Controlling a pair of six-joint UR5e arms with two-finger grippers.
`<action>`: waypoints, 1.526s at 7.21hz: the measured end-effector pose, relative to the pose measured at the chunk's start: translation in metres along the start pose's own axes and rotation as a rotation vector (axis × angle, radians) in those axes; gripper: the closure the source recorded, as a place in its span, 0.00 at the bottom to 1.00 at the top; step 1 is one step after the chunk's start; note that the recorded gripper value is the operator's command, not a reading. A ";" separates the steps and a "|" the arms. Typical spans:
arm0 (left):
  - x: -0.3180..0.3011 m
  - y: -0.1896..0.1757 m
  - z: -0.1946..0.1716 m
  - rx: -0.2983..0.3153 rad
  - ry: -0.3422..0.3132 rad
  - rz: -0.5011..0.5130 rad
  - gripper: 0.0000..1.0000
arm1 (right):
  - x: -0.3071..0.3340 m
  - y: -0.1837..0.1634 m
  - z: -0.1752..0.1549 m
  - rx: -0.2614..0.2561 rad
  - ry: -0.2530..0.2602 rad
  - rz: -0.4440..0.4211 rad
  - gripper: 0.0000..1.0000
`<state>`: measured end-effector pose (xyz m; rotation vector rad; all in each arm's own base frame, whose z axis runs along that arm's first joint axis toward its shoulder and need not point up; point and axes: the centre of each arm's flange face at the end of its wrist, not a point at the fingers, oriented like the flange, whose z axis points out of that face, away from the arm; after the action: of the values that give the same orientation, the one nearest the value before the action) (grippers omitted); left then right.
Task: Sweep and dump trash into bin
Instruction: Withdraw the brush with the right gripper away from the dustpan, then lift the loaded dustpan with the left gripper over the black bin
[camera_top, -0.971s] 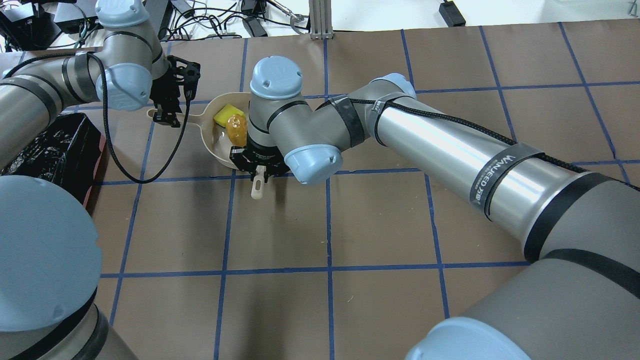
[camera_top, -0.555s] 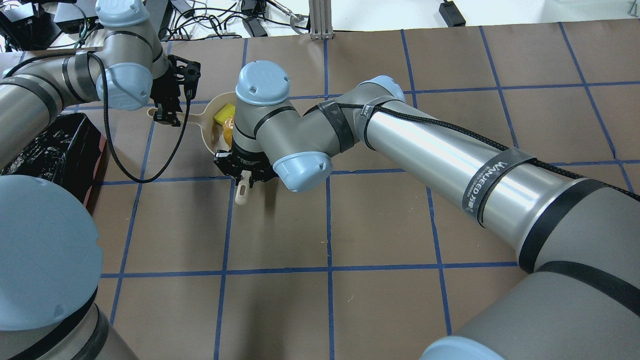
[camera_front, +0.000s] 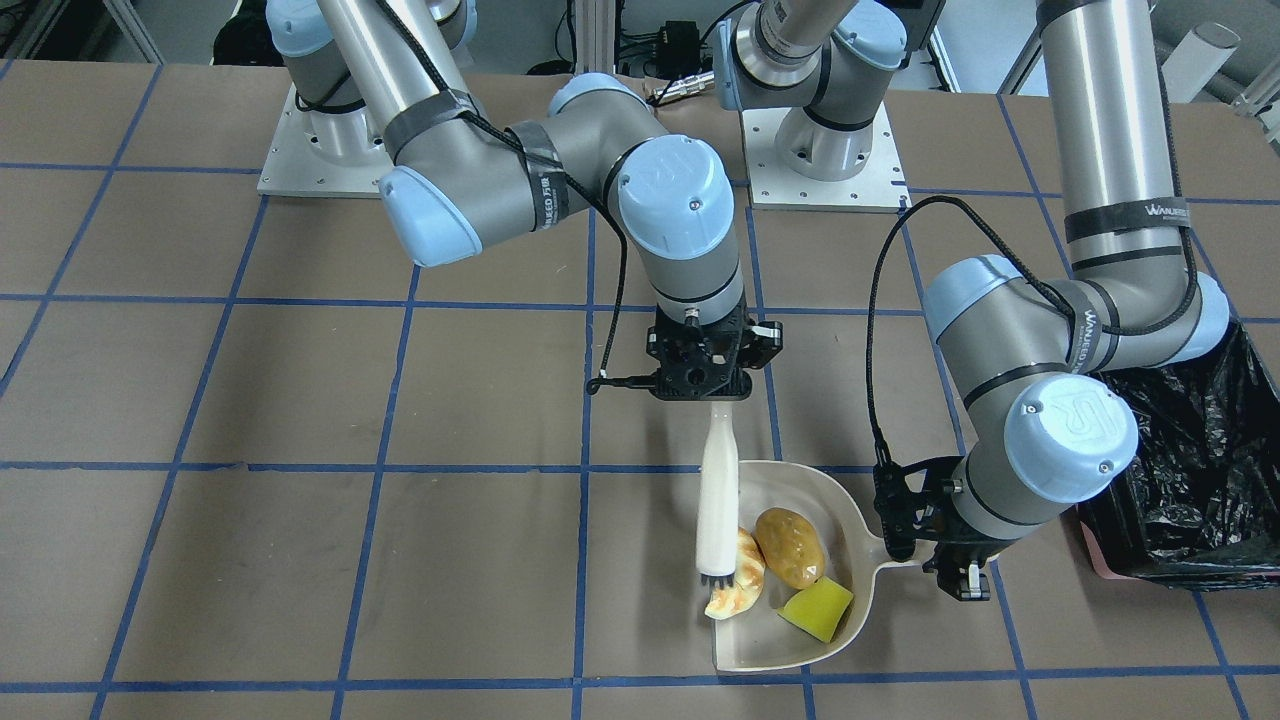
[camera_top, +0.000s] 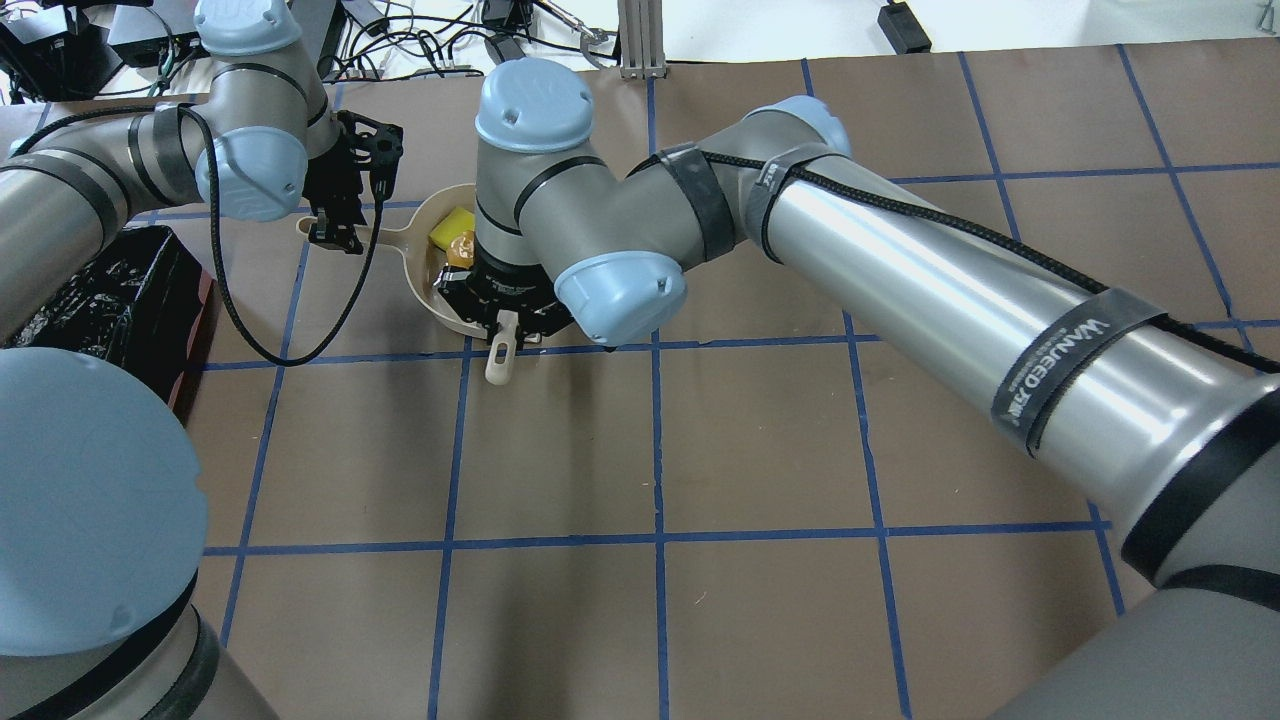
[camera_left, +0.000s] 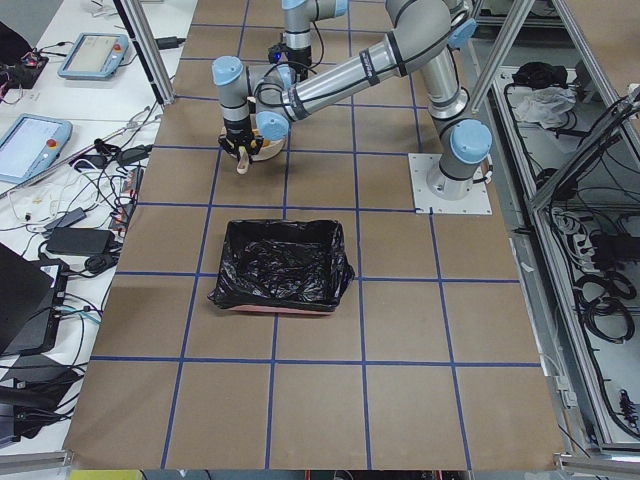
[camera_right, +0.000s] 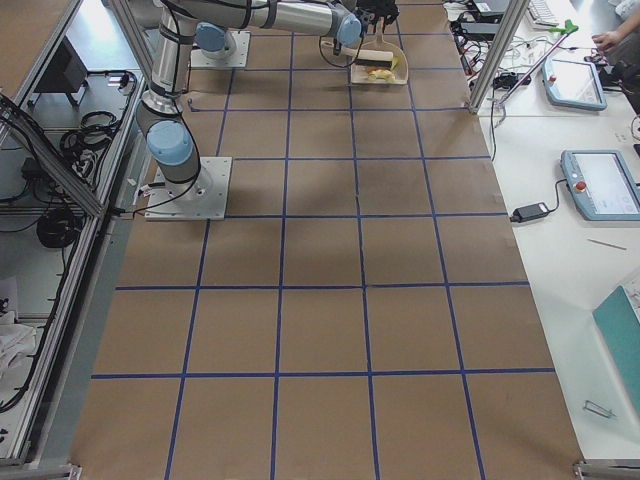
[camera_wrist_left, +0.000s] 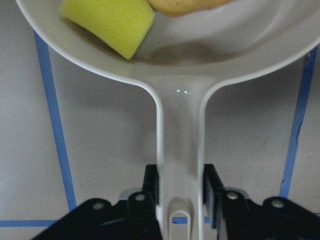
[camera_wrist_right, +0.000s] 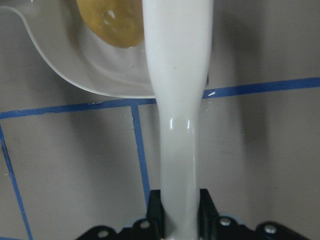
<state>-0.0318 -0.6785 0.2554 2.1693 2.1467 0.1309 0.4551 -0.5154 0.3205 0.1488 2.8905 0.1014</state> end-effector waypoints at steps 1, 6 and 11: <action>0.000 0.000 -0.002 0.000 -0.001 0.000 1.00 | 0.032 -0.016 -0.030 0.001 0.051 0.018 1.00; 0.001 -0.001 -0.006 0.034 -0.010 -0.003 1.00 | 0.241 -0.062 -0.154 0.014 0.338 -0.049 1.00; 0.009 0.024 -0.051 0.147 -0.082 -0.069 1.00 | 0.469 -0.121 -0.166 -0.017 0.295 -0.082 1.00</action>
<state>-0.0140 -0.6697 0.3086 2.1296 2.2473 -0.1219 -0.0491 -0.5938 0.3592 0.0123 3.1834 0.1448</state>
